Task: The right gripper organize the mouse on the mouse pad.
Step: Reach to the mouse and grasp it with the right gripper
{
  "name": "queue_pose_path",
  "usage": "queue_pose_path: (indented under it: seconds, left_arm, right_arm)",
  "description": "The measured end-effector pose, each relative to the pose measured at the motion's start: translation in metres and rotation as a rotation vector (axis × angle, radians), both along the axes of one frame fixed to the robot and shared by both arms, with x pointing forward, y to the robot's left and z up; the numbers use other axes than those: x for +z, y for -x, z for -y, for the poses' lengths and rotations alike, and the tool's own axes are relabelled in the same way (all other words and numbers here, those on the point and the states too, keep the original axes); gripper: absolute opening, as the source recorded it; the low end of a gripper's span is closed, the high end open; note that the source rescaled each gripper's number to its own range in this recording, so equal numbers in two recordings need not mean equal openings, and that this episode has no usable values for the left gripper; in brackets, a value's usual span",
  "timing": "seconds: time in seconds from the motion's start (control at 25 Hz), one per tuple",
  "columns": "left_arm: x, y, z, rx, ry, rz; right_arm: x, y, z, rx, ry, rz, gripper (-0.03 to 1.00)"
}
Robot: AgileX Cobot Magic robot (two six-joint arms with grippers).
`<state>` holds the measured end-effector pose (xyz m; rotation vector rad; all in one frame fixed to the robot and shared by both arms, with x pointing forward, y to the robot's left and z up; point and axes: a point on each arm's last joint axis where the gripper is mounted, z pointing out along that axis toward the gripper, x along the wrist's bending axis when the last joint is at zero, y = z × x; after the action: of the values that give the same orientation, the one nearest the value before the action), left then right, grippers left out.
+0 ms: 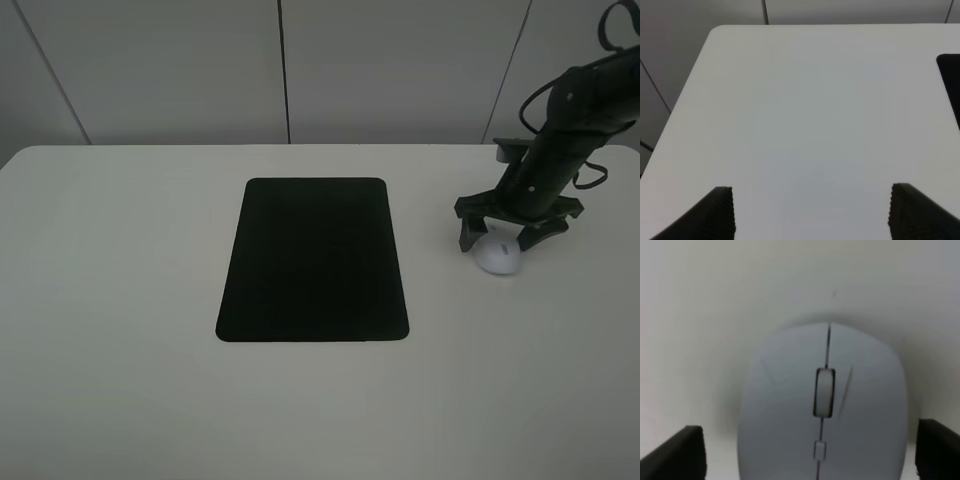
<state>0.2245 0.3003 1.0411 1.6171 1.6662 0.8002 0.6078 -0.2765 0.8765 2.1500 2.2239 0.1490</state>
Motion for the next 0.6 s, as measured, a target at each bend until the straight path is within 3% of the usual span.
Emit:
queue_pose_path:
  seconds: [0.52,0.6]
  left_arm:
    - [0.0,0.0,0.0,0.0,0.0,0.0]
    - [0.0,0.0,0.0,0.0,0.0,0.0]
  right_arm:
    - [-0.0067,0.0003,0.0011,-0.002,0.012,-0.016,1.0]
    - [-0.0071,0.0003,0.0011,-0.007,0.013,-0.017,0.92]
